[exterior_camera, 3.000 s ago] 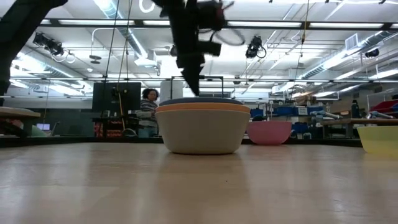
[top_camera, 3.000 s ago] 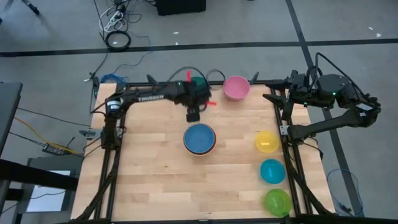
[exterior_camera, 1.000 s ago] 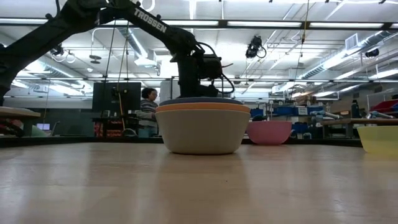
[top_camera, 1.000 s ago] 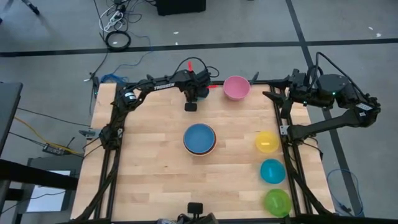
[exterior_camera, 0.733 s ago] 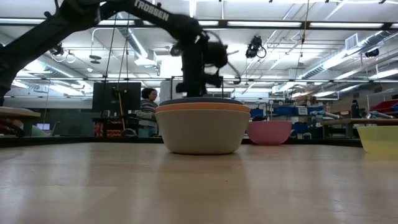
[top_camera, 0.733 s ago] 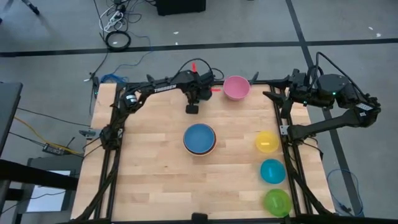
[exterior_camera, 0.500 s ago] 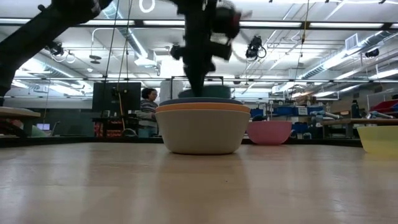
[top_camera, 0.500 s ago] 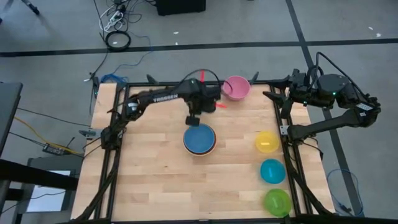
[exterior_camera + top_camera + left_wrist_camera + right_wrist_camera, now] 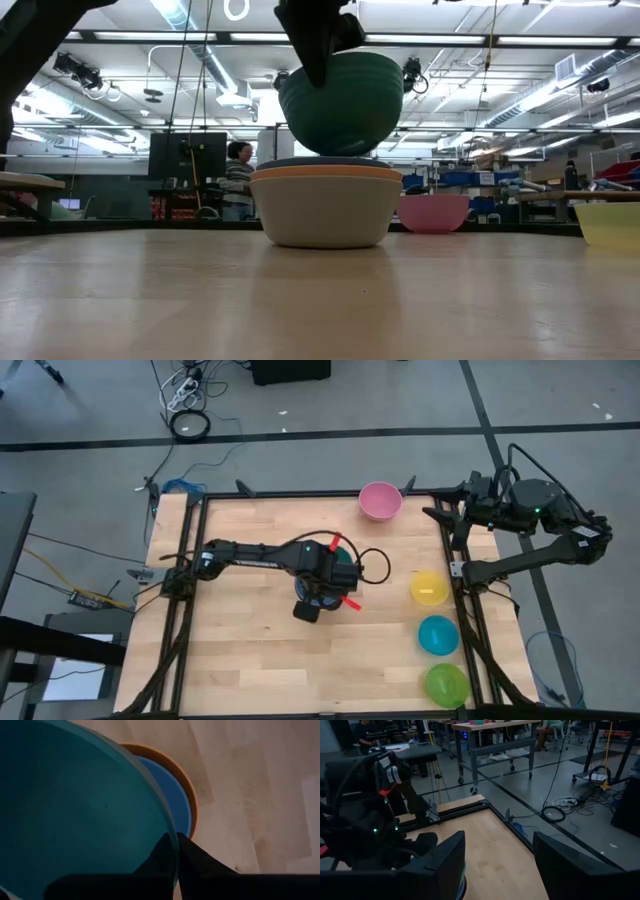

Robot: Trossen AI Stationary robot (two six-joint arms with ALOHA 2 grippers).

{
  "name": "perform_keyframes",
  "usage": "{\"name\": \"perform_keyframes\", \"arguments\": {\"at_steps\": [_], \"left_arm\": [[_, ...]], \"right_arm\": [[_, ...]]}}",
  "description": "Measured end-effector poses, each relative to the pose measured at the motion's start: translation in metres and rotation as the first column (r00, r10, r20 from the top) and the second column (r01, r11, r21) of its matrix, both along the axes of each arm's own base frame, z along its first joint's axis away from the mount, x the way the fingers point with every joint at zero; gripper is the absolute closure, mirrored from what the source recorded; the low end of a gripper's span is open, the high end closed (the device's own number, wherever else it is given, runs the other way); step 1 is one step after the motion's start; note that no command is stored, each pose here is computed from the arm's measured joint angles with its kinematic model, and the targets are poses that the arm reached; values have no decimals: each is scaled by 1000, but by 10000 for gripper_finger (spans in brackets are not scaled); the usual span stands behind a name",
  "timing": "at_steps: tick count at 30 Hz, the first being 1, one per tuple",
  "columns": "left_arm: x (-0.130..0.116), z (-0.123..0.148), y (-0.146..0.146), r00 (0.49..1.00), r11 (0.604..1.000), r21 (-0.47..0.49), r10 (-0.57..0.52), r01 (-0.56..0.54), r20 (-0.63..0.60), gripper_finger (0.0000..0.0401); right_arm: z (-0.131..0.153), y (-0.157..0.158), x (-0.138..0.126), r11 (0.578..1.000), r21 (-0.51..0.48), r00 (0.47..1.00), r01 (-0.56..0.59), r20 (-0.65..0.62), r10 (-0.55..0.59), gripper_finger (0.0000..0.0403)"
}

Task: Nest bowls inside each other
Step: Stack the green bowl on top of the blue bowl

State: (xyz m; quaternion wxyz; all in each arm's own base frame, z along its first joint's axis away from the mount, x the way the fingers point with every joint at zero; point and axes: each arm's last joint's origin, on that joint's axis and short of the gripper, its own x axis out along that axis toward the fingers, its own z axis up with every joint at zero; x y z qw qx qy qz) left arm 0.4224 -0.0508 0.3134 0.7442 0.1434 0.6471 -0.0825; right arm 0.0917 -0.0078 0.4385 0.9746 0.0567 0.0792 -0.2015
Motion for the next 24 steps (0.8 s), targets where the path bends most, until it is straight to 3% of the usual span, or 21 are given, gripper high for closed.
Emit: {"name": "perform_keyframes", "arguments": {"at_steps": [4, 11, 16, 24], "left_arm": [[0, -9, 3, 999, 999, -2, 36, -36, -38, 394], [2, -53, 4, 987, 997, -38, 57, -63, -153, 394], [6, -65, 3, 990, 995, -64, 61, -70, -131, 392], [10, -56, 3, 992, 993, -4, 121, -121, -47, 302]], "right_arm": [[0, 1, 1, 999, 22, 1000, -23, 8, 23, 182], [-2, 1, 0, 999, 33, 999, -40, -6, 40, 182], [-3, 1, 3, 999, 27, 999, -41, -22, 42, 182], [-10, 2, 17, 999, 23, 994, -40, -105, 42, 182]]}}
